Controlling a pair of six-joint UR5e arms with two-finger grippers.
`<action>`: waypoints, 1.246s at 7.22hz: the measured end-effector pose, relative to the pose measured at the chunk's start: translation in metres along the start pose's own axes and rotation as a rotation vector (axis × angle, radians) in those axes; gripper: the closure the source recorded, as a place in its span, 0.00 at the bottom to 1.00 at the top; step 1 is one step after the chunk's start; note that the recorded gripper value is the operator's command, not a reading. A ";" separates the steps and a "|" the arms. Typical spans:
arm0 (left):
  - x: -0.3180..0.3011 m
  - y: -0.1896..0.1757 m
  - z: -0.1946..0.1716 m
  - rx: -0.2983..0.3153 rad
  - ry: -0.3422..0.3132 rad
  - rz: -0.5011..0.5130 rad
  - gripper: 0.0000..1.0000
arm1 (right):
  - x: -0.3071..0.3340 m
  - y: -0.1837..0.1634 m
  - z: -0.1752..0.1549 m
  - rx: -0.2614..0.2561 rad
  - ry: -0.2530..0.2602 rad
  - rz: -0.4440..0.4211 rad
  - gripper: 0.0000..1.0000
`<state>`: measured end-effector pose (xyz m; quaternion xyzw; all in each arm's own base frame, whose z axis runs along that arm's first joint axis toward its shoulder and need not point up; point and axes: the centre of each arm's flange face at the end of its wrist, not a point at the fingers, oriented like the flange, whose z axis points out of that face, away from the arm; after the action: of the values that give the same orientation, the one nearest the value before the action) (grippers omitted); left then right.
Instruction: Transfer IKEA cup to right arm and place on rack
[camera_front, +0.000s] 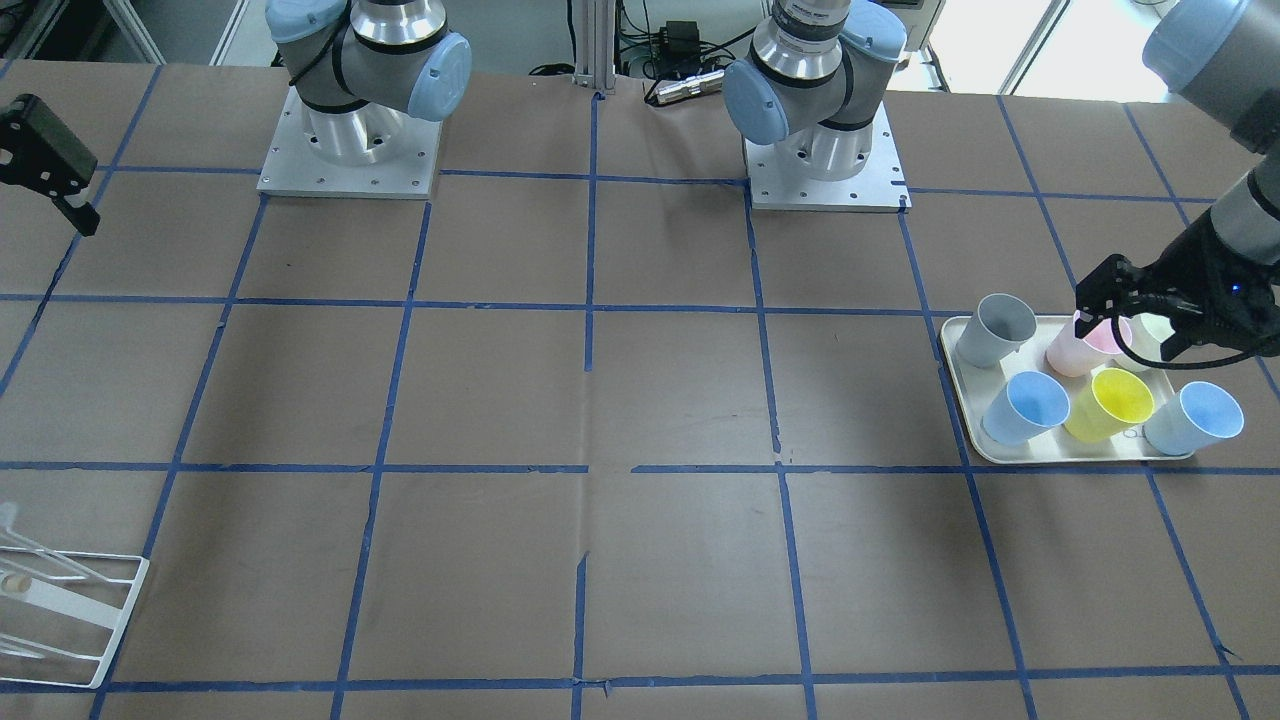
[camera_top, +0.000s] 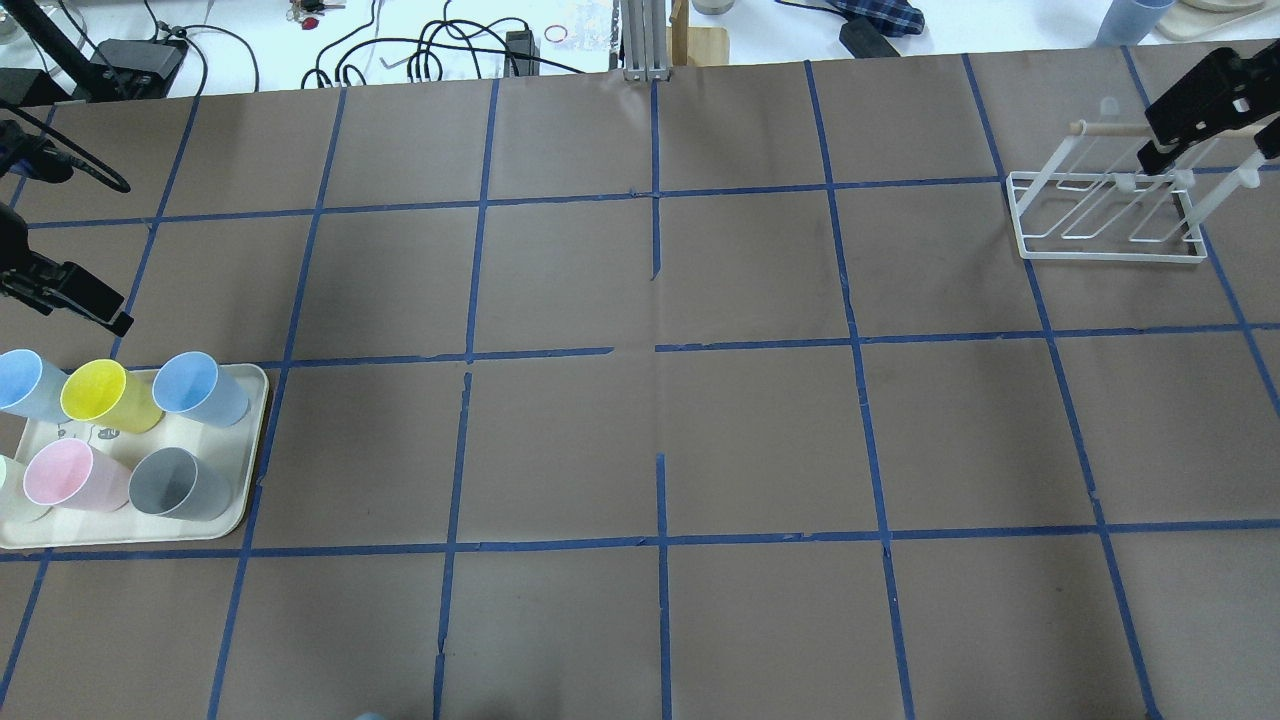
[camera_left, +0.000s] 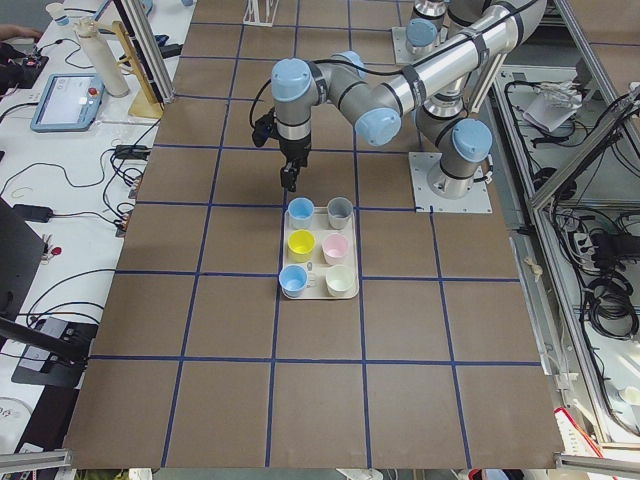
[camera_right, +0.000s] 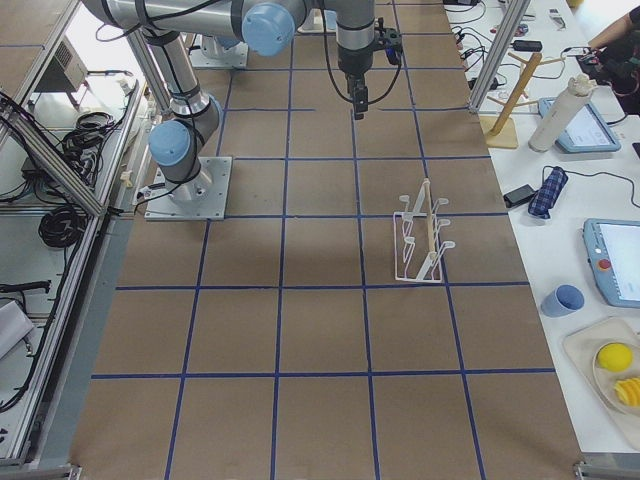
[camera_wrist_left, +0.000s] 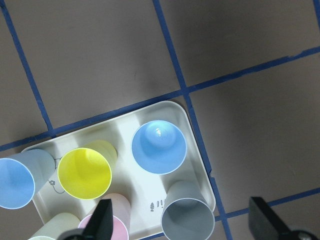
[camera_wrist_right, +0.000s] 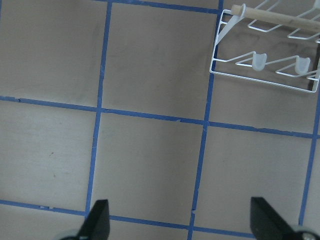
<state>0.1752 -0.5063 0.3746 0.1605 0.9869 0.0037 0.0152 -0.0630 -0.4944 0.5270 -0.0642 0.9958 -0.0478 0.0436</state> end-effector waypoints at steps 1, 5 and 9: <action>-0.010 0.002 0.025 0.011 -0.019 0.019 0.18 | 0.010 0.009 0.012 -0.019 -0.116 0.029 0.00; -0.019 0.000 0.088 -0.013 0.011 0.045 0.33 | -0.017 0.023 0.044 -0.118 -0.625 0.192 0.00; -0.023 -0.003 0.119 -0.050 0.056 0.081 0.33 | -0.048 0.014 0.079 -0.212 -1.117 0.396 0.04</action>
<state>0.1993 -0.5163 0.2564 0.1999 0.9792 0.0336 -0.0085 -0.0101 -0.4811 0.4506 0.1033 0.8146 0.1015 0.5616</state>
